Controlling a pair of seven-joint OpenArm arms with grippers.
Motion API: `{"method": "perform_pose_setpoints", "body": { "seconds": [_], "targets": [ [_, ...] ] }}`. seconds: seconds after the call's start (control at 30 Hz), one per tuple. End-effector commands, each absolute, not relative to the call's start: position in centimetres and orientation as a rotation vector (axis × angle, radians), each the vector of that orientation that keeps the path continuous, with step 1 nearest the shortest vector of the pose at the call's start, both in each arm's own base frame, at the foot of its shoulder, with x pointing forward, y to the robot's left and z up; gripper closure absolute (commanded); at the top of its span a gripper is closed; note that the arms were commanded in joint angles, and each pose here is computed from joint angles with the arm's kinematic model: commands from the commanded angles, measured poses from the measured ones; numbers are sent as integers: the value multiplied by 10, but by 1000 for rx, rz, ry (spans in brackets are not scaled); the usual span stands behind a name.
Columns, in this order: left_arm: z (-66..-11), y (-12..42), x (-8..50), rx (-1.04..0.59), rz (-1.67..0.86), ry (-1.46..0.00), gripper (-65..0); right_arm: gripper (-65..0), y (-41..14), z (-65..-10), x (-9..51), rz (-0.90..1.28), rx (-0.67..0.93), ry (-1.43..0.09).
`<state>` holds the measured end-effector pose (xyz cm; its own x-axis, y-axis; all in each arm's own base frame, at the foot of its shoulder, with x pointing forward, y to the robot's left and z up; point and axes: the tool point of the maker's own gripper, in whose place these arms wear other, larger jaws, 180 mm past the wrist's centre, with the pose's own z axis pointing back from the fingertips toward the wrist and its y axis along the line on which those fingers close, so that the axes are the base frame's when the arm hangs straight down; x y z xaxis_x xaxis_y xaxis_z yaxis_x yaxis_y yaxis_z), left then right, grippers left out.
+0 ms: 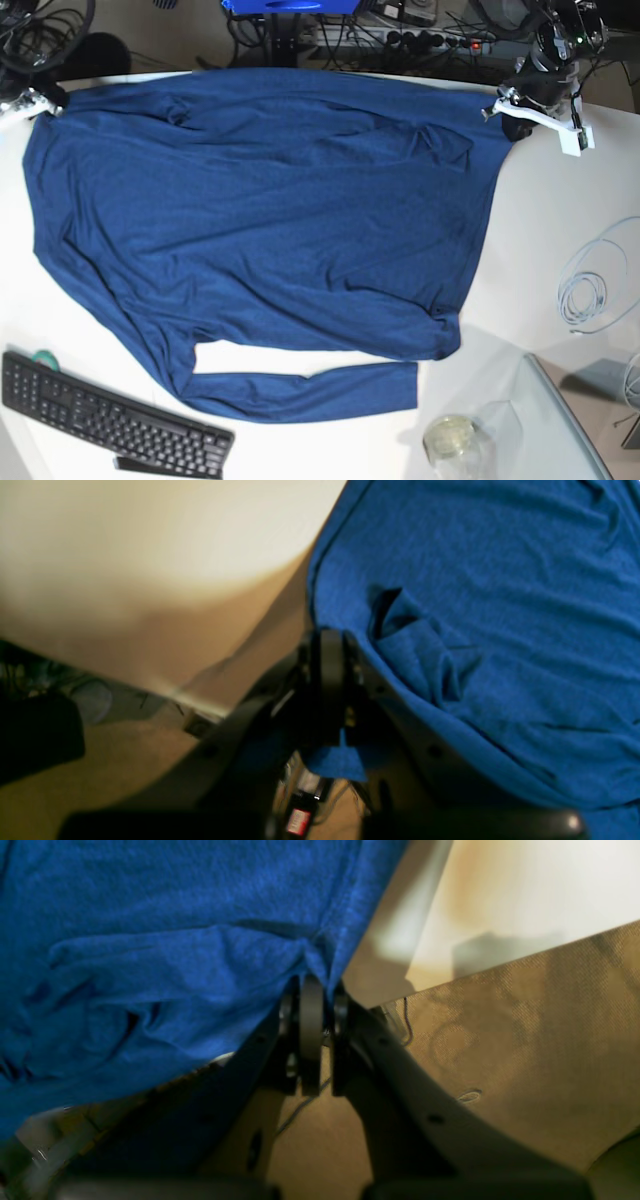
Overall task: Layout the t-shirt on the table in an organized manner, then fold the t-shirt properly
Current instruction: 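Hold the collar-edge corners with both grippers, keeping the shirt taut, then release the corners and lift both grippers off the shirt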
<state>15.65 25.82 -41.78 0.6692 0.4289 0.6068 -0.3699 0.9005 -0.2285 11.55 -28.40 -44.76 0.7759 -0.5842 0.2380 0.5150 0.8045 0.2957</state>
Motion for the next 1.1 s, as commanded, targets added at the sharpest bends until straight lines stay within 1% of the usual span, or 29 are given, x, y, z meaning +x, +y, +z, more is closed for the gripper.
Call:
{"method": "perform_pose_setpoints", "body": {
  "seconds": [0.0,0.1,0.17,0.3,0.4,0.53,0.77,0.87,1.07],
  "targets": [
    [-407,265,161,-96,465,-753,0,-6,-298,-440,119,-626,191,-357],
    [-398,272,163,-148,540,-791,0,-6,-302,-438,122,-647,185,-365],
    [-400,270,160,-183,557,-750,0,-6,-300,-438,122,-641,190,-355],
    [-397,274,166,-191,569,-734,0,-6,-292,-437,127,-631,224,-313],
    [-397,272,168,-196,565,-735,0,-6,-290,-435,132,-631,234,-309],
    [-396,272,169,-198,566,-739,0,-6,-291,-433,141,-722,247,-316],
    [-395,271,171,-203,569,-743,0,-6,-288,-427,157,-780,281,-311],
    [-391,272,181,-211,570,-767,0,-6,-288,-424,167,-838,297,-323],
    [-386,272,200,-224,594,-801,0,-6,-292,-417,189,-866,324,-350]
  ]
}}
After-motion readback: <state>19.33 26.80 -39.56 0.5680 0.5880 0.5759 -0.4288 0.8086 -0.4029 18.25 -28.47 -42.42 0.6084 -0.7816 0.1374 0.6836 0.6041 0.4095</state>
